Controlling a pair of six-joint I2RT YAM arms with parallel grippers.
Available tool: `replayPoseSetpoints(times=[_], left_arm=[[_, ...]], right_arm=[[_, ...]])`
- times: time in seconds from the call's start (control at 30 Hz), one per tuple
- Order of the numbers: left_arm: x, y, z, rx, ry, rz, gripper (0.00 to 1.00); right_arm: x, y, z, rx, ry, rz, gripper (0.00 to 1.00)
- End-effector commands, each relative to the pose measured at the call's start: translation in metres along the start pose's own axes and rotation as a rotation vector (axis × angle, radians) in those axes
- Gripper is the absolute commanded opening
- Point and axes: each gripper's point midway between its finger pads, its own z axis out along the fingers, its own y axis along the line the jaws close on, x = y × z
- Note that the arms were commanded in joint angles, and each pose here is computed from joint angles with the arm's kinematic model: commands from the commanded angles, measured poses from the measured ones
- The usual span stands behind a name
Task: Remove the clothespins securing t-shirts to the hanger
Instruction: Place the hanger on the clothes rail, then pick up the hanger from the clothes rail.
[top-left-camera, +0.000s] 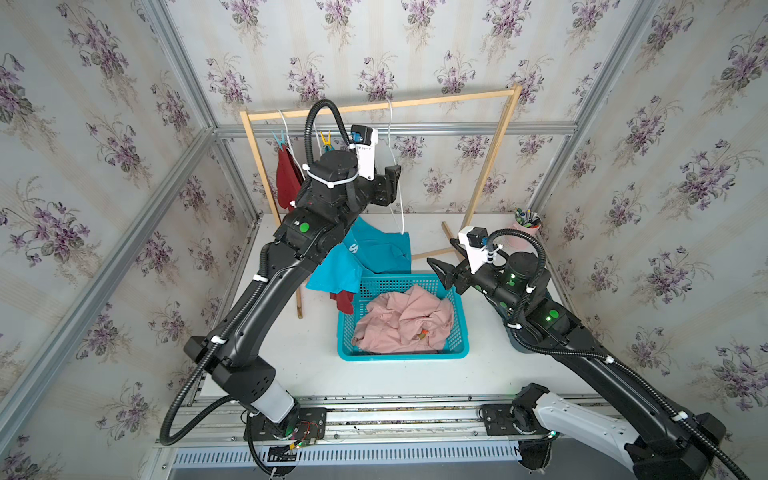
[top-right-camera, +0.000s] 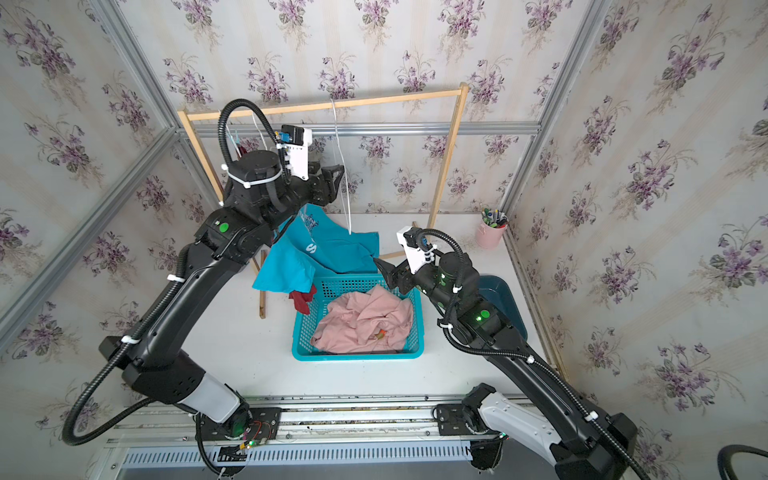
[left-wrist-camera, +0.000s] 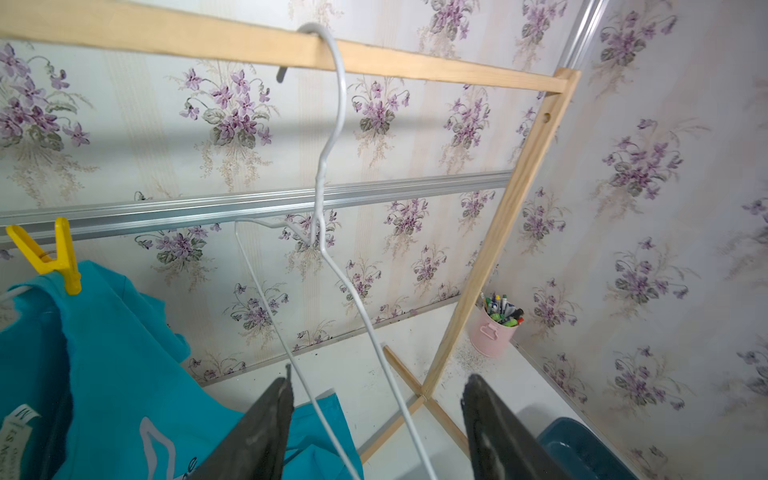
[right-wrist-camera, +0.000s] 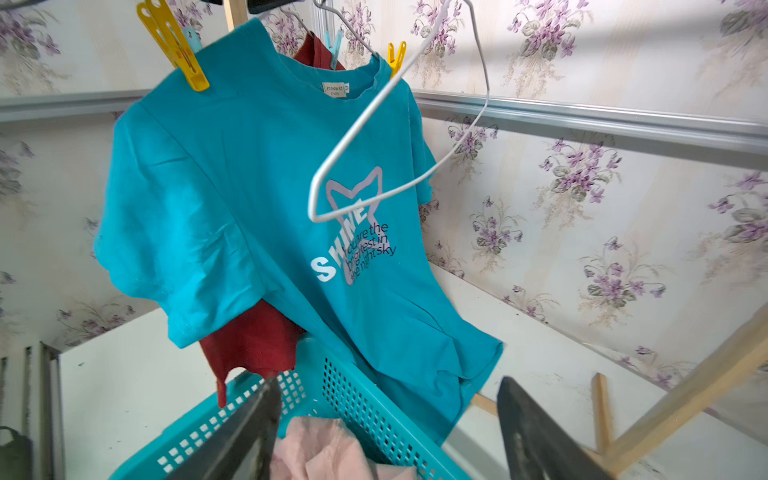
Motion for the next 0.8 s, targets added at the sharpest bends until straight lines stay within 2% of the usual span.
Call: replayPoseSetpoints(times=[0.0,0.13,0.27,0.33,0.47,0.57,0.67,0.77], left_arm=[[-0.007,-0.005,-0.029,0.048,-0.033,0.050,0.67],[-0.009,0.024,-0.083,-0.058,-0.052,0.049,0.64],[0.004,0.058,-0.121,-0.183,0.023,0.045,0.60],[0.010,0.070,-0.130,-0.205,0.066,0.014,0.59],[0.011,0.084,-0.128,-0.188,0.138,-0.070,0.56],[0.004,0.090,-0.122,-0.180,0.150,-0.091,0.47],[-0.005,0.099,-0.109,-0.175,0.143,-0.119,0.42],[-0.007,0.107,-0.082,-0.152,0.158,-0.157,0.37]], right_arm=[[-0.022,0.010,0.006,-0.053,-0.055,0.086,0.72],[-0.027,0.036,0.022,-0.075,-0.030,0.041,0.70],[-0.037,0.059,0.036,-0.107,-0.029,0.032,0.70],[-0.040,0.072,0.043,-0.138,-0.032,0.032,0.69],[-0.039,0.086,0.055,-0.181,-0.023,0.064,0.69],[-0.036,0.086,0.056,-0.180,-0.023,0.100,0.69],[-0.028,0.081,0.052,-0.157,-0.019,0.121,0.69],[-0.017,0.076,0.049,-0.133,0.001,0.126,0.70]])
